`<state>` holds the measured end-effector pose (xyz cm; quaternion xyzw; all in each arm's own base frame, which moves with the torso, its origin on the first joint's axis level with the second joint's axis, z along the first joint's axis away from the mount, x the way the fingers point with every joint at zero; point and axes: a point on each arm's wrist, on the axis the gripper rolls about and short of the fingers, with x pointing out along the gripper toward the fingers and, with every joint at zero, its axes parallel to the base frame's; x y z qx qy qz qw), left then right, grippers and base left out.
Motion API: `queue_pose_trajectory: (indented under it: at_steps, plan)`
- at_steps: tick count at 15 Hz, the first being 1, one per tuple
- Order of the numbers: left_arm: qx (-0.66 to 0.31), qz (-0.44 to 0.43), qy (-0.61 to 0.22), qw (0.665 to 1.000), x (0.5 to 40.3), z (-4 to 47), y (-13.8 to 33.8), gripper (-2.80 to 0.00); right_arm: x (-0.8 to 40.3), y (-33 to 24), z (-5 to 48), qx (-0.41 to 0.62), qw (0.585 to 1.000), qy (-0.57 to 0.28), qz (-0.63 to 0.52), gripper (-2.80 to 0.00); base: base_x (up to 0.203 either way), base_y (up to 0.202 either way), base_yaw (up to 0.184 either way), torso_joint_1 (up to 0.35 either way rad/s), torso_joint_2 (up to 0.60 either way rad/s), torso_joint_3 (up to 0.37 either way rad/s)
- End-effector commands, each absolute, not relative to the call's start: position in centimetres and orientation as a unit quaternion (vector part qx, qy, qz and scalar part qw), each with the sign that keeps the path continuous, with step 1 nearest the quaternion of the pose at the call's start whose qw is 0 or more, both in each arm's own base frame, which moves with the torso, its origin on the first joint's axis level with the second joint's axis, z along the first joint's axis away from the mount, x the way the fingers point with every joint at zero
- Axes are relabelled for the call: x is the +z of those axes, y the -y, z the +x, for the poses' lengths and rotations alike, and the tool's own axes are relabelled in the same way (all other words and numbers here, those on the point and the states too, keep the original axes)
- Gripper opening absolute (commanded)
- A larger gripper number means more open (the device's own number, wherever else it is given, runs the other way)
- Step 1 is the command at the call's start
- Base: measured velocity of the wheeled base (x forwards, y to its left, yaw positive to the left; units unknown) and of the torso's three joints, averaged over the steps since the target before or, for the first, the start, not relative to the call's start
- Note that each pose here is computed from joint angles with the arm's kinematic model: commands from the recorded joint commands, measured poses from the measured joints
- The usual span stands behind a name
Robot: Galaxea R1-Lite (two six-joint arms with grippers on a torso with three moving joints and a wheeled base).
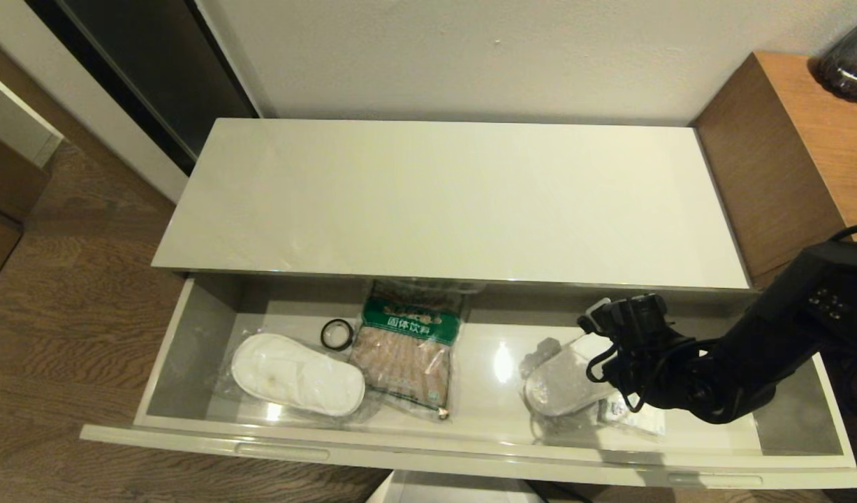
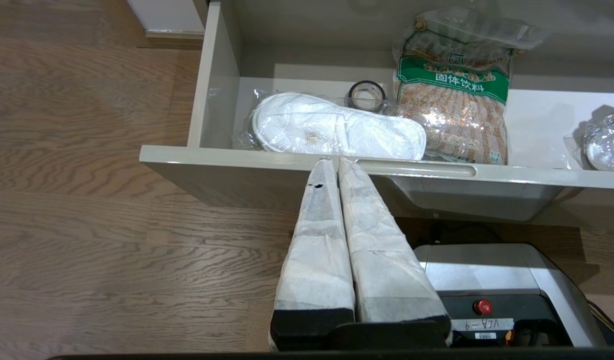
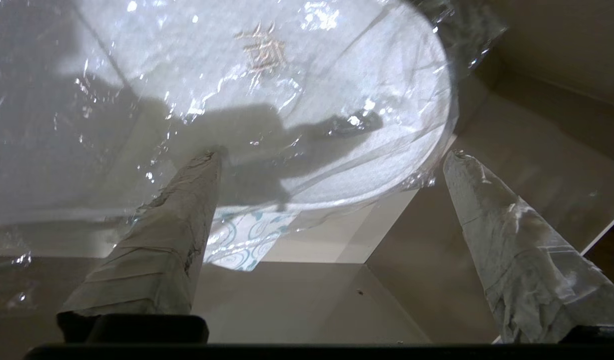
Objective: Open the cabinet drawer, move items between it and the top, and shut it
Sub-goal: Take out the disposable slippers from the drawer
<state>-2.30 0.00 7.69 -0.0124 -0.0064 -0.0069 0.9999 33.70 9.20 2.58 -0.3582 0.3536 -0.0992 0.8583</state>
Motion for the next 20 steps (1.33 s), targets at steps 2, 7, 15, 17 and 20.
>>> queue_pose_trajectory:
  at_steps: [2,7,15,17,20]
  plan:
    - [-0.006,-0.012,0.005,1.000,7.7,-2.3,0.0,-2.80,4.0,-9.1,34.0,-0.108,0.866,-0.337,-0.352,0.00,0.000,0.000,0.000,0.000,0.00,0.000]
    - [-0.006,-0.012,0.006,1.000,7.7,-2.3,0.0,-2.80,3.6,-8.4,33.2,-0.143,0.873,-0.354,-0.302,0.00,0.000,0.000,0.000,0.000,0.00,0.000]
    - [-0.007,-0.013,0.006,1.000,7.7,-2.3,0.0,-2.80,0.7,-11.9,32.3,-0.214,0.883,-0.405,-0.104,0.00,0.000,0.000,0.000,0.000,0.00,0.000]
    - [-0.006,-0.013,0.006,1.000,7.7,-2.3,0.0,-2.80,0.1,-13.2,34.1,-0.237,0.881,-0.405,-0.060,0.00,0.000,0.000,0.000,0.000,0.00,0.000]
    - [-0.007,-0.013,0.006,1.000,7.7,-2.3,0.0,-2.80,0.0,-14.0,37.0,-0.270,0.875,-0.402,-0.008,0.00,0.000,0.000,0.000,0.000,0.00,0.000]
